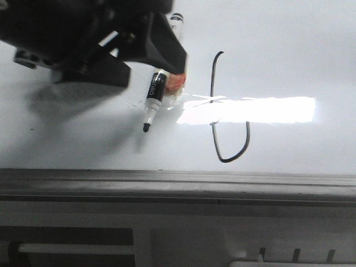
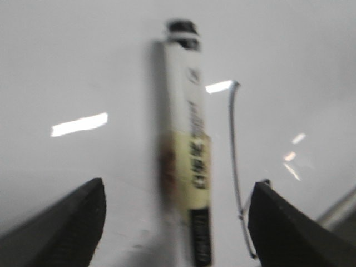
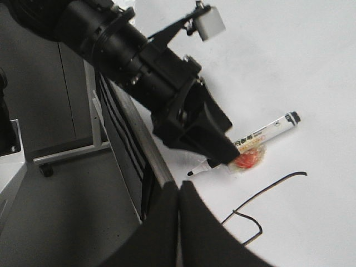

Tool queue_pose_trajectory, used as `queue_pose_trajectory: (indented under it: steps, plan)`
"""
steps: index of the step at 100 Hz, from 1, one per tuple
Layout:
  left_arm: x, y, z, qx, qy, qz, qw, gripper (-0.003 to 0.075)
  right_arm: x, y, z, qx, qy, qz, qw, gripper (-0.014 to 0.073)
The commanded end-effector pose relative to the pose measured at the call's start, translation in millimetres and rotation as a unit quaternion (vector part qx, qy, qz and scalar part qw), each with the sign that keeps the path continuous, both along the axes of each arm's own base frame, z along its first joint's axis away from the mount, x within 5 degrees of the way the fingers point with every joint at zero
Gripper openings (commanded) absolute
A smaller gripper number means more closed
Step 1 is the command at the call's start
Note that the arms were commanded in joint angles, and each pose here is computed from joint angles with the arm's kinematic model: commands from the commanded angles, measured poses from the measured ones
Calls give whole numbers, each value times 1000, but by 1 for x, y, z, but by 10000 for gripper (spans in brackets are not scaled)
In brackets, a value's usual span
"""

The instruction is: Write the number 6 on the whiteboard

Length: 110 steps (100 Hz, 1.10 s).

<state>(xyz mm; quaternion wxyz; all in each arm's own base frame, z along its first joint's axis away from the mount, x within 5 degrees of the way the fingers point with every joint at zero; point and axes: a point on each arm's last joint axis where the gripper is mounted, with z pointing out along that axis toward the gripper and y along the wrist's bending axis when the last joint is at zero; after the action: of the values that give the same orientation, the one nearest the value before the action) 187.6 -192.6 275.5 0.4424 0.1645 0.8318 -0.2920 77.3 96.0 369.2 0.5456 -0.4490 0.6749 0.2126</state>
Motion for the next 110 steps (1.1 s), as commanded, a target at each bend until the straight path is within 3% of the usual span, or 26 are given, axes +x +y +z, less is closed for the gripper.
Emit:
queue_pose_trajectory:
  steps: [1,10,17,33,47,66,110]
  plan:
    - [-9,19,33,-22,-60,18,998,522,-5,-9,12,31,-39,-13,999,-50]
    - [-29,36,50,-21,-128,-12,991,465,-15,-18,5,34,-55,-16,998,-50]
    - [-49,50,57,-11,-185,-49,982,356,-22,-28,-8,33,-54,-33,997,-50]
    - [-93,81,52,-21,-251,-113,961,-23,-34,-53,-41,71,-32,-100,992,-50]
    - [-116,103,36,-39,-270,-115,955,-19,-45,-65,-67,92,-39,-111,989,-50]
    - [-129,116,19,-52,-278,-112,953,-19,-47,-67,-91,81,-30,-112,990,-50]
    - [-129,116,8,-44,-267,-114,956,-19,-46,-66,-100,68,-19,-112,991,-50]
